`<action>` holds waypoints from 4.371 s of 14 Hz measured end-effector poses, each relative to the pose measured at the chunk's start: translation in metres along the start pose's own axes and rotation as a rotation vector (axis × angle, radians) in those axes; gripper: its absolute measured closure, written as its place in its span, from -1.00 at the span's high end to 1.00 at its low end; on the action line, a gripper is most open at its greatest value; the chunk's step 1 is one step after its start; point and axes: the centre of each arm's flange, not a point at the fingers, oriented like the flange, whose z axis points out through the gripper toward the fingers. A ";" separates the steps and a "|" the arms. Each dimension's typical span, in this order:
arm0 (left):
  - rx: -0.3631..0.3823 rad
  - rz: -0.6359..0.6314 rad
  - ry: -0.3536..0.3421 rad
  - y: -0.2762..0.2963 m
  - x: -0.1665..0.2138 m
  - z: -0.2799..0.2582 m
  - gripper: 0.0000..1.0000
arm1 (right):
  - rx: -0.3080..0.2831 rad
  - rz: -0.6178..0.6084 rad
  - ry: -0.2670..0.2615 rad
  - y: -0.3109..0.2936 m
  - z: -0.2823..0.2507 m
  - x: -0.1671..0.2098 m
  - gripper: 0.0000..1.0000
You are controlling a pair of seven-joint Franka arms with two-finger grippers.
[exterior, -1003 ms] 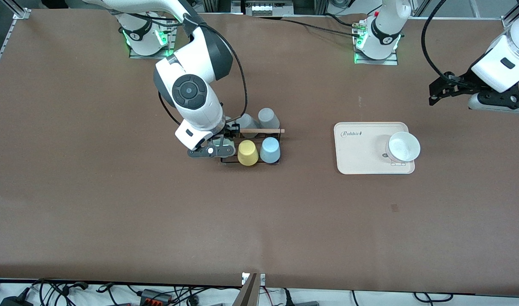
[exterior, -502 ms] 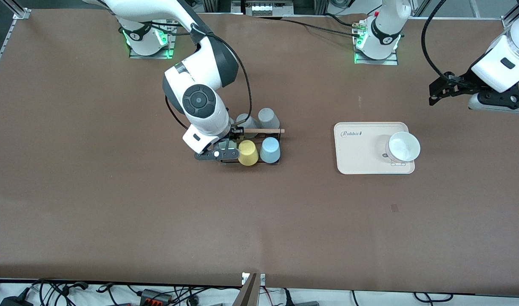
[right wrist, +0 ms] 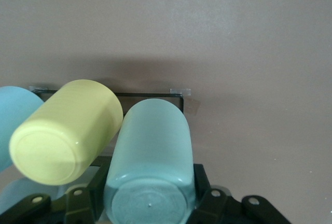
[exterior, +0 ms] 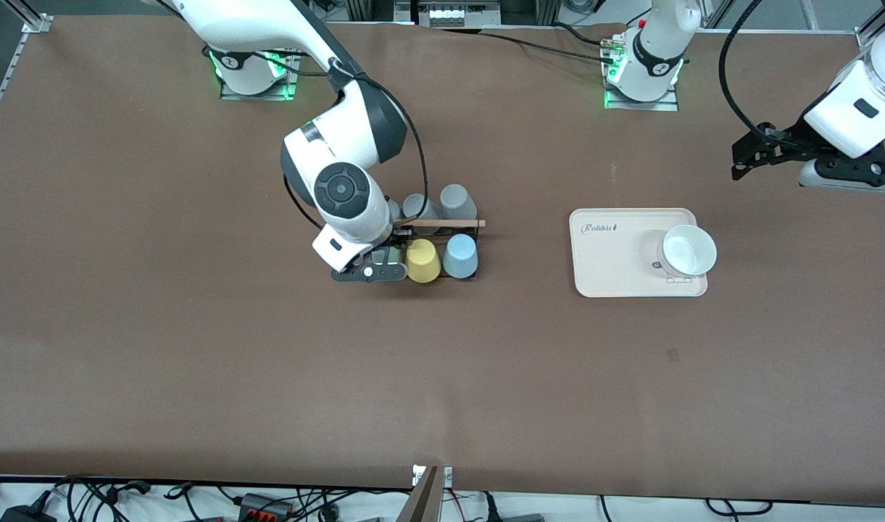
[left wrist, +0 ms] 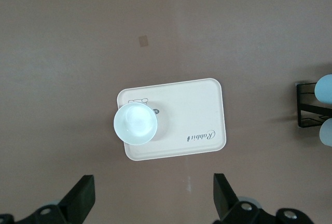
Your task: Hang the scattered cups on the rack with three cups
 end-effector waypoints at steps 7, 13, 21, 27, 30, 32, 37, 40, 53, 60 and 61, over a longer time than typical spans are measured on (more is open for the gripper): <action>0.000 0.000 0.000 0.000 0.000 0.000 1.00 | 0.016 0.016 -0.029 -0.001 0.012 0.001 0.34; 0.000 0.000 -0.001 0.000 0.000 0.001 1.00 | 0.022 0.037 -0.026 0.004 0.009 0.006 0.95; 0.000 0.000 -0.002 0.000 0.001 0.001 1.00 | 0.069 0.098 0.035 0.045 -0.046 0.029 1.00; 0.000 0.001 -0.003 0.000 0.001 0.002 1.00 | 0.119 0.224 0.113 0.141 -0.130 0.048 1.00; 0.000 0.001 -0.003 0.000 0.001 0.002 1.00 | 0.127 0.256 0.126 0.201 -0.166 0.048 1.00; 0.000 0.001 -0.003 0.000 0.001 0.002 1.00 | 0.111 0.205 0.131 0.234 -0.187 0.044 1.00; -0.001 0.001 -0.004 0.000 0.002 0.002 1.00 | 0.074 0.108 0.173 0.361 -0.228 0.035 1.00; -0.001 0.001 -0.004 0.000 0.002 0.002 1.00 | 0.070 0.091 0.201 0.402 -0.245 0.025 1.00; -0.001 0.002 -0.003 0.000 0.002 0.002 1.00 | 0.018 0.082 0.211 0.449 -0.257 -0.007 1.00; -0.001 0.003 -0.003 0.000 0.002 0.002 1.00 | 0.021 0.079 0.221 0.445 -0.216 -0.046 1.00; -0.001 0.003 -0.003 0.000 0.002 0.002 1.00 | 0.022 0.079 0.221 0.444 -0.211 -0.049 1.00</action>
